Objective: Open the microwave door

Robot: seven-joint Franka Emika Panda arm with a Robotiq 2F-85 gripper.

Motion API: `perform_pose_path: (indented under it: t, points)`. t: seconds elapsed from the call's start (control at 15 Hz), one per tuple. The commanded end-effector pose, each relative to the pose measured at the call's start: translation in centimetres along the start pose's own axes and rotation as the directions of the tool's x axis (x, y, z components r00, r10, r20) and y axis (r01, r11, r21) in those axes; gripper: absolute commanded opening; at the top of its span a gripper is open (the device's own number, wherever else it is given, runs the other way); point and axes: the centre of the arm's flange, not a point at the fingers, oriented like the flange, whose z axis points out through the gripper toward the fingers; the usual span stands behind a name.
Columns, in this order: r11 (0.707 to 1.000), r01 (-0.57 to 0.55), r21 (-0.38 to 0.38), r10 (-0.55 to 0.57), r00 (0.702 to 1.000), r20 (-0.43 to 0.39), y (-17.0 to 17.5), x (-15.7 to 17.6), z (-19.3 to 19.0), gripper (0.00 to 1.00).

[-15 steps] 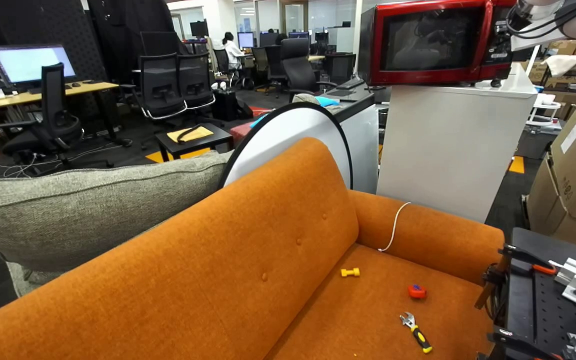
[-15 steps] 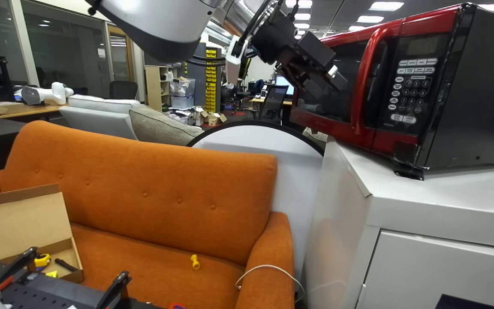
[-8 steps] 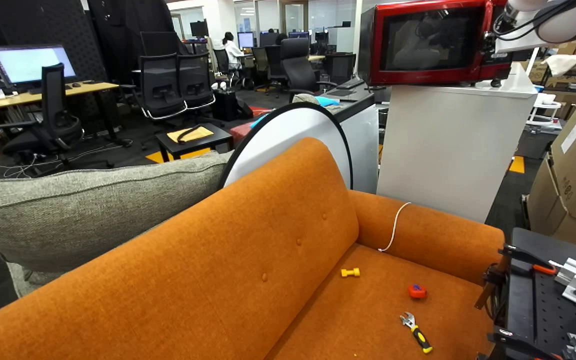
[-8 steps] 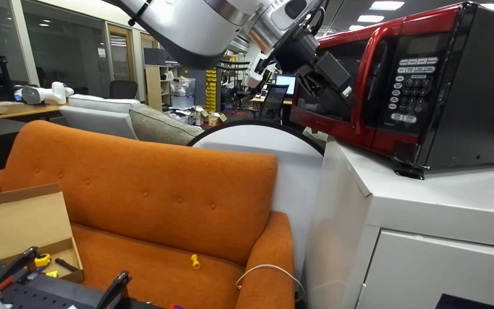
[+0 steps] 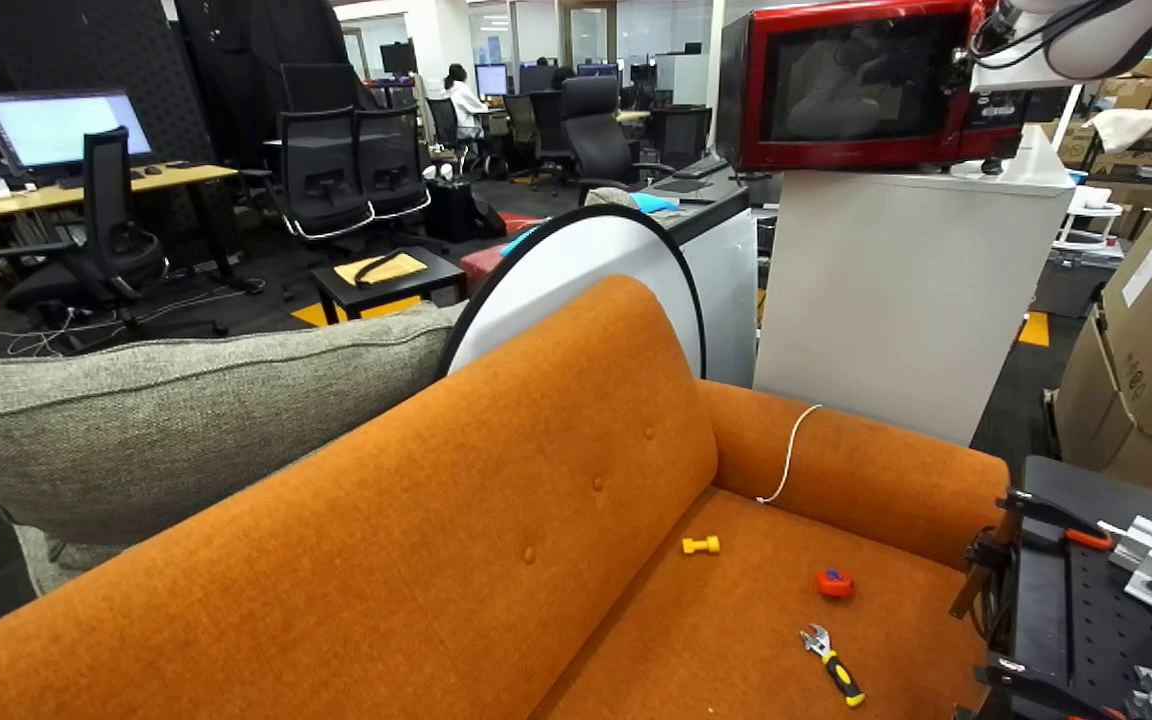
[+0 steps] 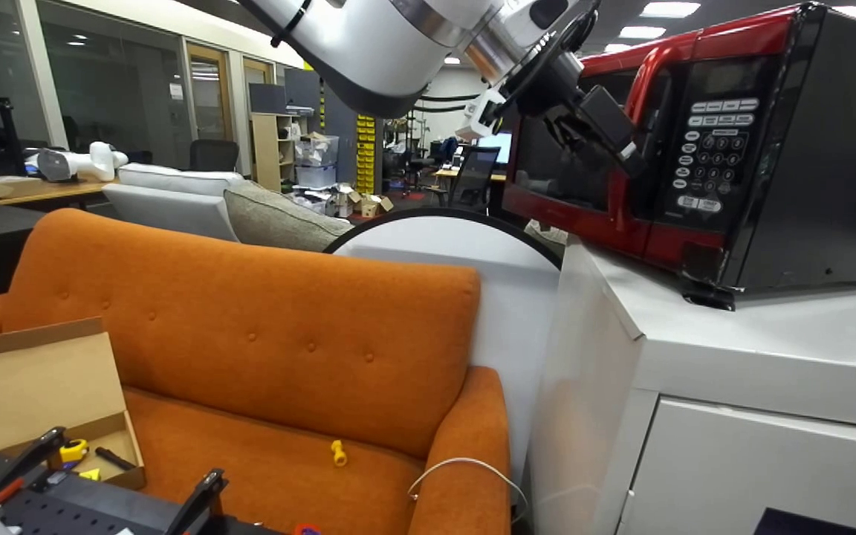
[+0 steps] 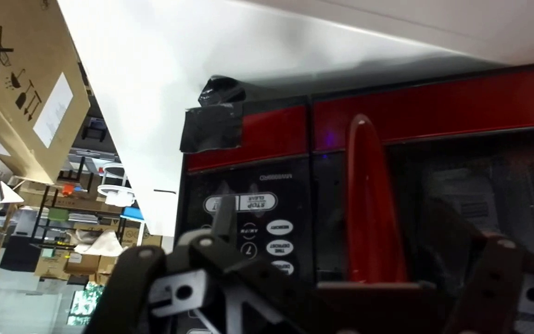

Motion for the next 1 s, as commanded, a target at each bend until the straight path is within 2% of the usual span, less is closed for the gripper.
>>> perform_pose_path:
  t: [0.0, 0.33, 0.6, 0.73, 0.8, 0.93]
  points:
    - [0.999, -0.003, 0.031, 0.003, 1.000, -0.007, -0.5, 1.2, 0.8, 1.00]
    - [0.997, -0.038, 0.061, 0.040, 0.999, -0.025, -0.9, 2.9, -0.1, 0.98]
    - [0.995, -0.057, 0.082, 0.060, 0.998, -0.027, -1.4, 3.1, -0.3, 0.60]
    - [0.994, -0.067, 0.086, 0.070, 0.997, -0.024, -1.4, 3.2, 0.0, 0.52]
    - [0.993, -0.076, 0.088, 0.078, 0.997, -0.022, -1.5, 3.2, 0.3, 0.41]
    - [0.992, -0.086, 0.088, 0.088, 0.996, -0.017, -1.5, 3.3, 0.7, 0.27]
